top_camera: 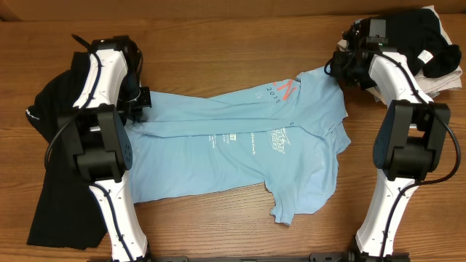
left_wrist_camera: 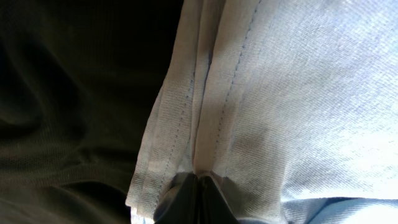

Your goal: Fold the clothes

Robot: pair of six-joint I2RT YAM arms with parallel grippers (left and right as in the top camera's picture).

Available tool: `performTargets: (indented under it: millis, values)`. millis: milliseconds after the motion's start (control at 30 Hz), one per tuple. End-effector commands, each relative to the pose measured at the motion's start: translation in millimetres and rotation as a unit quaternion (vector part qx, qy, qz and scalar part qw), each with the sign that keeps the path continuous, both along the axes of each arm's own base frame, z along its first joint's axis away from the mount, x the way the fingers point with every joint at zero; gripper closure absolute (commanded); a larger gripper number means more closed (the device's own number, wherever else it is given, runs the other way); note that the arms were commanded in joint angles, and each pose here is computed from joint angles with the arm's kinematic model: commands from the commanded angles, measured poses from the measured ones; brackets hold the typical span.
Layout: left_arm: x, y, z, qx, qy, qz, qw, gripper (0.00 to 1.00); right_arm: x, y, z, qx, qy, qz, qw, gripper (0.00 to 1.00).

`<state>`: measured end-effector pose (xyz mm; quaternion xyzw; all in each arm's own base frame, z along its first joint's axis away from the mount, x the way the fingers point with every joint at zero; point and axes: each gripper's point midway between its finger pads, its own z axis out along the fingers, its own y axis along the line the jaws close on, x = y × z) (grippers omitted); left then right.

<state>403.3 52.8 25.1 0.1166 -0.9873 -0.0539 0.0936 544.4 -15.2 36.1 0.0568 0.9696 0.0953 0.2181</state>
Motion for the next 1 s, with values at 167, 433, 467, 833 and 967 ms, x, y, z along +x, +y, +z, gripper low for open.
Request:
performTargets:
  millis: [167, 433, 467, 833, 967]
  values:
    - [3.7, 11.7, 6.2, 0.028, -0.014, 0.006, 1.000, 0.30, 3.8, 2.5, 25.1, 0.022, -0.015, -0.011, 1.000, 0.57]
    - [23.8, 26.5, 82.6, 0.042, -0.064, 0.030, 0.997, 0.00, -14.8, 5.8, 164.2, 0.017, -0.123, -0.006, 0.992, 0.38]
    - [27.9, 27.9, 101.5, 0.043, -0.082, 0.034, 0.995, 0.00, -23.1, 6.9, 187.9, 0.016, -0.140, -0.005, 0.990, 0.36]
    - [14.6, -0.6, 301.3, 0.009, -0.343, 0.022, 0.939, 0.00, -171.5, 22.0, 356.4, 0.014, -0.247, -0.008, 0.969, 0.13]
    - [-17.3, -8.6, 346.7, 0.010, -0.394, 0.006, 0.919, 0.00, -226.8, 29.3, 376.3, 0.026, -0.252, -0.013, 0.967, 0.00]
